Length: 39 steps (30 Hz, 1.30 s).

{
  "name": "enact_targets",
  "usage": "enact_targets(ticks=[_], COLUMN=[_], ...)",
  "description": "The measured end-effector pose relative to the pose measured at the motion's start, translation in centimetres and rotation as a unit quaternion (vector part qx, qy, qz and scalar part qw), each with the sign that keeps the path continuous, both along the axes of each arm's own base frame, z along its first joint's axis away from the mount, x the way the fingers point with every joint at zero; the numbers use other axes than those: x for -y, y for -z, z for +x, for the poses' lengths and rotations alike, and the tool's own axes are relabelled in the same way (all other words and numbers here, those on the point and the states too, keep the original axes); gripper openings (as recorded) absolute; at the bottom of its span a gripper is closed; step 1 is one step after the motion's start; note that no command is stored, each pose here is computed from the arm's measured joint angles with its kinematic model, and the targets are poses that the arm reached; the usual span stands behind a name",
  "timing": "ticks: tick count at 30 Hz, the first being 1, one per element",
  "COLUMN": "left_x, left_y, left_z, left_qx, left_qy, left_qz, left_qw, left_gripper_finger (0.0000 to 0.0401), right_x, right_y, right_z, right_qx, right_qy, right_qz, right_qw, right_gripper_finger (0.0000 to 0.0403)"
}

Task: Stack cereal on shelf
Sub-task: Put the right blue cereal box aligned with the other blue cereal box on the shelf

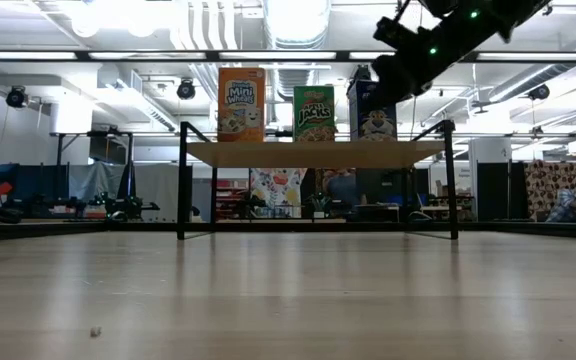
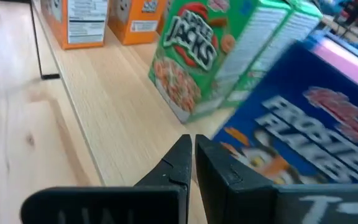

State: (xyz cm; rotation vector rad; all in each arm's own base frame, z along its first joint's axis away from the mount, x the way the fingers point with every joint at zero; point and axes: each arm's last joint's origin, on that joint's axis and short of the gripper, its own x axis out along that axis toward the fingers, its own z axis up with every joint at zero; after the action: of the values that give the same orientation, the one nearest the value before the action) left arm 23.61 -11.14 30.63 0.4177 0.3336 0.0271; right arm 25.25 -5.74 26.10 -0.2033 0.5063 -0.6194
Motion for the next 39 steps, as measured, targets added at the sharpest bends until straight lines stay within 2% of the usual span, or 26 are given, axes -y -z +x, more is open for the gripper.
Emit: enact_targets(ticks=[8, 32, 39], left_x=[0.0, 0.0, 0.0], left_y=[0.0, 0.0, 0.0], left_z=[0.0, 0.0, 0.0], left_qx=[0.0, 0.0, 0.0], left_qy=[0.0, 0.0, 0.0], left_qz=[0.0, 0.0, 0.0], left_qw=[1.0, 1.0, 1.0], left_gripper_finger=[0.0072, 0.0072, 0.0072], right_x=[0.5, 1.1, 0.3], right_y=[0.9, 0.7, -0.6], right_z=[1.4, 1.4, 2.0], right_qx=[-0.008, 0.003, 0.083], right_qy=[0.04, 0.06, 0.038], right_qz=[-0.049, -0.056, -0.053], right_qw=[0.998, 0.997, 0.994], right_gripper_finger=[0.0012, 0.0012, 0.0012])
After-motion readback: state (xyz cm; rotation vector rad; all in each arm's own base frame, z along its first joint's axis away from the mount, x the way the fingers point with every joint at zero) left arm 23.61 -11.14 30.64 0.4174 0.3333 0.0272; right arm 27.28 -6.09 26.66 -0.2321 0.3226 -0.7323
